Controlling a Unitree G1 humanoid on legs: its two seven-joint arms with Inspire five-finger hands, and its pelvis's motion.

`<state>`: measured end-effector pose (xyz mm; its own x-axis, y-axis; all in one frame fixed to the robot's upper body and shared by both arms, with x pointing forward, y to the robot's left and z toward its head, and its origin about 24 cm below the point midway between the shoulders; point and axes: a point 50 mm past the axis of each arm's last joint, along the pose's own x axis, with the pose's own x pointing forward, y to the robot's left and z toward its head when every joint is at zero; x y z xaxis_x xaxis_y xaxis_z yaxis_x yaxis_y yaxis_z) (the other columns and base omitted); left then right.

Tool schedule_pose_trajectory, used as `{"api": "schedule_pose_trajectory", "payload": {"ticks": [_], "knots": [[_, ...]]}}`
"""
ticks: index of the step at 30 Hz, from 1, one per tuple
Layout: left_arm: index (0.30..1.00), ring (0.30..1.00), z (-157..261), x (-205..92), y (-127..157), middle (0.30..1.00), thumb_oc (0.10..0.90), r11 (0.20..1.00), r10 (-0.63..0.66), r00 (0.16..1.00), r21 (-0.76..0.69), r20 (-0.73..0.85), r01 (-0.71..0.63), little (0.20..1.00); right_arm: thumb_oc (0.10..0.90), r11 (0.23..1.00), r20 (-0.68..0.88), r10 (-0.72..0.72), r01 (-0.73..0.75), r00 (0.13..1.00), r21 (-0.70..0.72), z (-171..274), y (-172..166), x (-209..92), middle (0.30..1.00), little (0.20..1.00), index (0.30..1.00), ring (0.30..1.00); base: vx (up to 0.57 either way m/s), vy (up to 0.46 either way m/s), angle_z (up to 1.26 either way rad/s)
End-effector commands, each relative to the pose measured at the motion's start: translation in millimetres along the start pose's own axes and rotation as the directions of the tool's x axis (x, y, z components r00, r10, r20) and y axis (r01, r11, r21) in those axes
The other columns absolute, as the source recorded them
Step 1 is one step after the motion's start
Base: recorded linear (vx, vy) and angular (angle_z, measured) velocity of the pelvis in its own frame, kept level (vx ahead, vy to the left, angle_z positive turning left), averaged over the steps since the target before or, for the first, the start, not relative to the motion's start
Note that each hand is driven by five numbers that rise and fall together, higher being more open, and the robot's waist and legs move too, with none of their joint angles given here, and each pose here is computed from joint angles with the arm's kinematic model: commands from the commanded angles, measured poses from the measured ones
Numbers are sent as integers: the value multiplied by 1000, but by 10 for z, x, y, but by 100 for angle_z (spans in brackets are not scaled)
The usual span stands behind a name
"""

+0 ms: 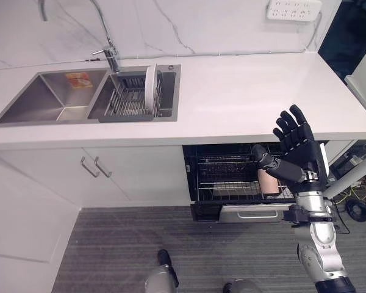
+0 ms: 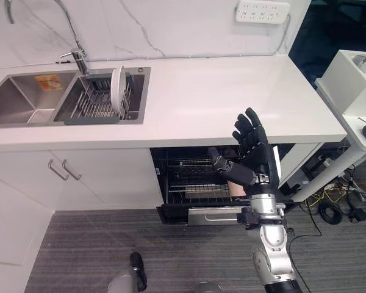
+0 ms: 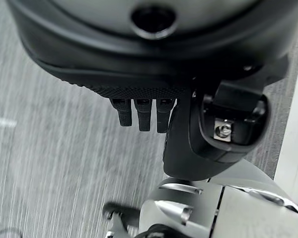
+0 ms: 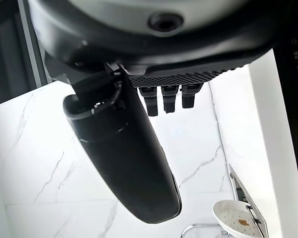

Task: Place the dishes in the dishwasher.

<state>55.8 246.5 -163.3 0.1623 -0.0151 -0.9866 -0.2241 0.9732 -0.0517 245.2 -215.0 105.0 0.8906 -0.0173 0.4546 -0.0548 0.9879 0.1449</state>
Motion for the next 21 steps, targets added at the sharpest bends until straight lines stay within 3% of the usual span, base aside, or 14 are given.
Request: {"api": "schedule_pose_trajectory", "payload": {"ticks": [1, 11, 21], "knots": [[900, 900, -172, 103, -526, 900, 800, 978, -167, 983, 118, -71, 175, 900, 800, 997, 275, 72, -64, 959, -39, 477, 84, 301, 900, 900, 900, 900, 270, 376, -64], [900, 900, -26, 102, -502, 900, 800, 976, -144, 988, 156, -58, 152, 900, 800, 999, 307, 14, -4, 952, -32, 541, -29, 272, 900, 900, 900, 900, 155, 276, -13], [900, 900, -89, 79, -295, 900, 800, 986, 2, 995, 166, -99, 14, 900, 800, 1000, 332, 1, -8, 943, 18, 562, 65, 319, 900, 900, 900, 900, 14, 100, -23]]}}
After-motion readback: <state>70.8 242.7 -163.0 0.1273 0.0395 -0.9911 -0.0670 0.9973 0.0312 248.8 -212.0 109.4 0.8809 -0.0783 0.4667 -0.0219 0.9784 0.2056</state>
